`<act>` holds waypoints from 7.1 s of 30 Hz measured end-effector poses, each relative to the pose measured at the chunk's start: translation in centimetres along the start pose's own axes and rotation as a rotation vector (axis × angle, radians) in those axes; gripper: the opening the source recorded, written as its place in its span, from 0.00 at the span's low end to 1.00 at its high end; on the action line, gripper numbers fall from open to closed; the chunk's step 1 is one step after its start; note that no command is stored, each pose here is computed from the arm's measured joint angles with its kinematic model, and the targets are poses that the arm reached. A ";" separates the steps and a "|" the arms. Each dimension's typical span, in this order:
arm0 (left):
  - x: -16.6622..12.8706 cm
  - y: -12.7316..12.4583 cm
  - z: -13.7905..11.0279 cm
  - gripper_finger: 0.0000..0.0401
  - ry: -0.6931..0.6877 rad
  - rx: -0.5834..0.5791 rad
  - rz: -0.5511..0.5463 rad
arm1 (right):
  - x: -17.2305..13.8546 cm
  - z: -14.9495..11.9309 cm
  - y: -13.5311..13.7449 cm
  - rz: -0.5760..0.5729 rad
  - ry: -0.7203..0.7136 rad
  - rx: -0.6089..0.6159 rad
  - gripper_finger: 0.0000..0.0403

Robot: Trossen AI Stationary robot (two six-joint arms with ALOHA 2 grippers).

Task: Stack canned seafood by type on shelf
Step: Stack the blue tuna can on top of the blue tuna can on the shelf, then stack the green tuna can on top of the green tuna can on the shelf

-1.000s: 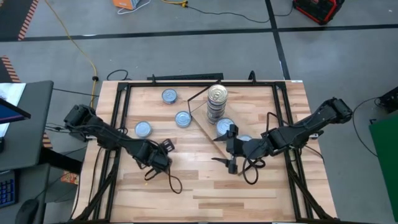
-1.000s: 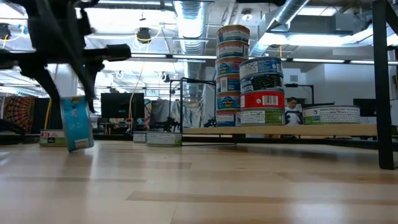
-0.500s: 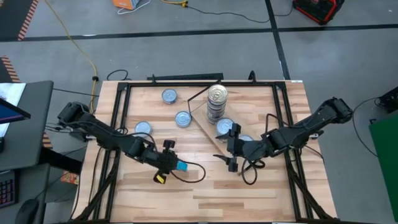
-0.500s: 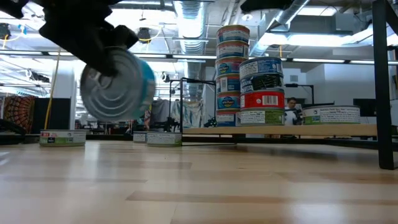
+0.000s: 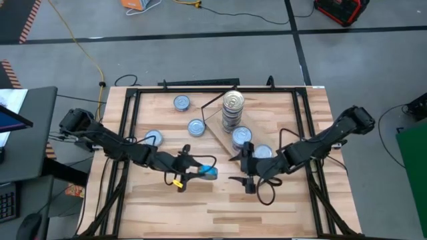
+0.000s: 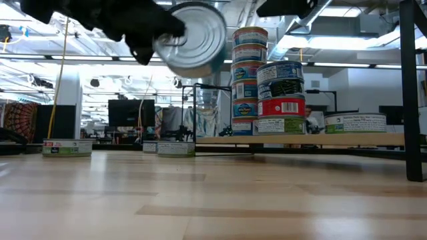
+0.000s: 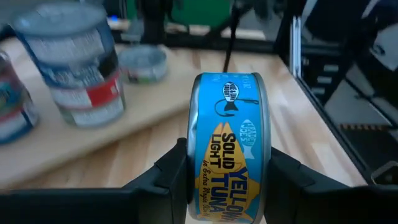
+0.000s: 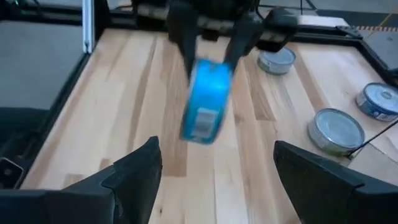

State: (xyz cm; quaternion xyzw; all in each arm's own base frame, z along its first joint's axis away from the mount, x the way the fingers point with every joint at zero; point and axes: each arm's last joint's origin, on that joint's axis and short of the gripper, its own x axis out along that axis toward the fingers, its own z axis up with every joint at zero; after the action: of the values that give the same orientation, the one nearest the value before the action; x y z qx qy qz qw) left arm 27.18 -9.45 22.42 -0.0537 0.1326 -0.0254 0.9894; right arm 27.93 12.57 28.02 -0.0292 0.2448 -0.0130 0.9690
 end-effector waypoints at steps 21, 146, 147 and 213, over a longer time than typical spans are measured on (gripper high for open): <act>-0.3 0.1 2.4 0.34 -0.266 0.145 0.086 | 3.3 0.9 -1.2 -0.053 -0.130 0.011 0.92; -0.3 -3.1 -0.9 0.76 -0.127 0.313 0.285 | -4.6 -4.4 -21.1 0.196 0.176 1.152 0.78; -0.4 -3.2 -0.9 0.76 -0.126 0.327 0.297 | -4.6 -4.6 -21.2 0.189 0.183 1.151 0.78; 0.5 2.5 -0.2 0.76 -0.022 0.097 0.301 | -10.9 -1.8 -10.9 -0.250 0.259 0.218 0.77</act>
State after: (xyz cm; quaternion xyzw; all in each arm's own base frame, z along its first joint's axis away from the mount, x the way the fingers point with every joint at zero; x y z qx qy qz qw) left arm 27.74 -6.98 21.80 0.0143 0.1269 0.1173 0.9849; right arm 17.39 2.07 32.25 0.0475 0.3592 -0.1631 0.9177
